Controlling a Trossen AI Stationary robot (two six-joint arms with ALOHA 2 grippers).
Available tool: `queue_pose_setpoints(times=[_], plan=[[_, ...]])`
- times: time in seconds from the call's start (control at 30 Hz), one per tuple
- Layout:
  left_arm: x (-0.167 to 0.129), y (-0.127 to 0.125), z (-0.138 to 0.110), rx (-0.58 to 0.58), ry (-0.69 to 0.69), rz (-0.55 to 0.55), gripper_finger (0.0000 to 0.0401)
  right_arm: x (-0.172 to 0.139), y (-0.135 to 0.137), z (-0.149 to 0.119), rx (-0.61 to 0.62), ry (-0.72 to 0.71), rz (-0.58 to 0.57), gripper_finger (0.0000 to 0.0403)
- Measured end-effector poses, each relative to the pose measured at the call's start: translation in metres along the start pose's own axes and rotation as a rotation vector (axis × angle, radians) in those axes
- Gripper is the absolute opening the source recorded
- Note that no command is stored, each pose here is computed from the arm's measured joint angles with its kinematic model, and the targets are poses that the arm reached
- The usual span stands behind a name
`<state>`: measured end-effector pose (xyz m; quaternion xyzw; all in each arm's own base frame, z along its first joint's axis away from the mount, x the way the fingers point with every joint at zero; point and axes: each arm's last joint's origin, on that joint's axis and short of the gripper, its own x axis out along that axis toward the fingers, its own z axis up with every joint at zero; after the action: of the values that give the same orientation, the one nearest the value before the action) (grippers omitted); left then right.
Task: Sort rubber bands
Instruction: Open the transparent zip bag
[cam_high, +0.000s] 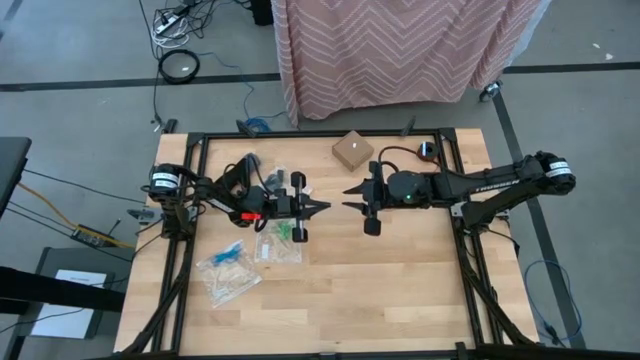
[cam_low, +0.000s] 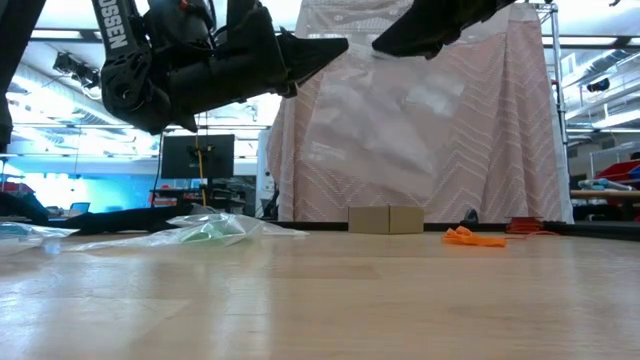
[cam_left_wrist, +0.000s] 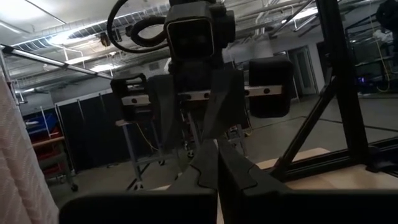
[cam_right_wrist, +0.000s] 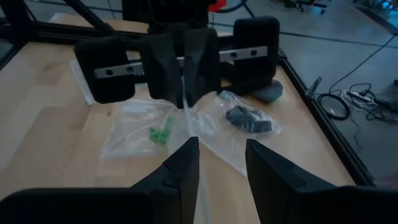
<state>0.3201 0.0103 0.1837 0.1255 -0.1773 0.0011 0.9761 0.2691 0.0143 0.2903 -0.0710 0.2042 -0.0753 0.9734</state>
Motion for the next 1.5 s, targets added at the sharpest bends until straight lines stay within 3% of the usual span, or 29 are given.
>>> queue_pose_setpoints(times=[0.87,1.1,1.37,1.5], plan=[[0.0,0.0001,0.0003,0.002,-0.003,0.0,0.0004,0.0018,-0.007,0.0008,0.01,-0.018,-0.002,0.0113],[-0.0001,-0.0018,0.0007,0.002,-0.019,-0.067,0.0005,0.0018,-0.007,0.0013,0.005,-0.024,0.0,0.0113],[-0.0001,-0.0025,0.0009,-0.002,-0.024,-0.086,0.0005,0.0017,-0.0045,0.0039,-0.01,-0.056,0.07,0.0113],[-0.0001,-0.0025,0.0009,-0.023,-0.022,-0.085,0.0005,0.0013,-0.0018,0.0045,-0.01,-0.069,0.164,0.0113]])
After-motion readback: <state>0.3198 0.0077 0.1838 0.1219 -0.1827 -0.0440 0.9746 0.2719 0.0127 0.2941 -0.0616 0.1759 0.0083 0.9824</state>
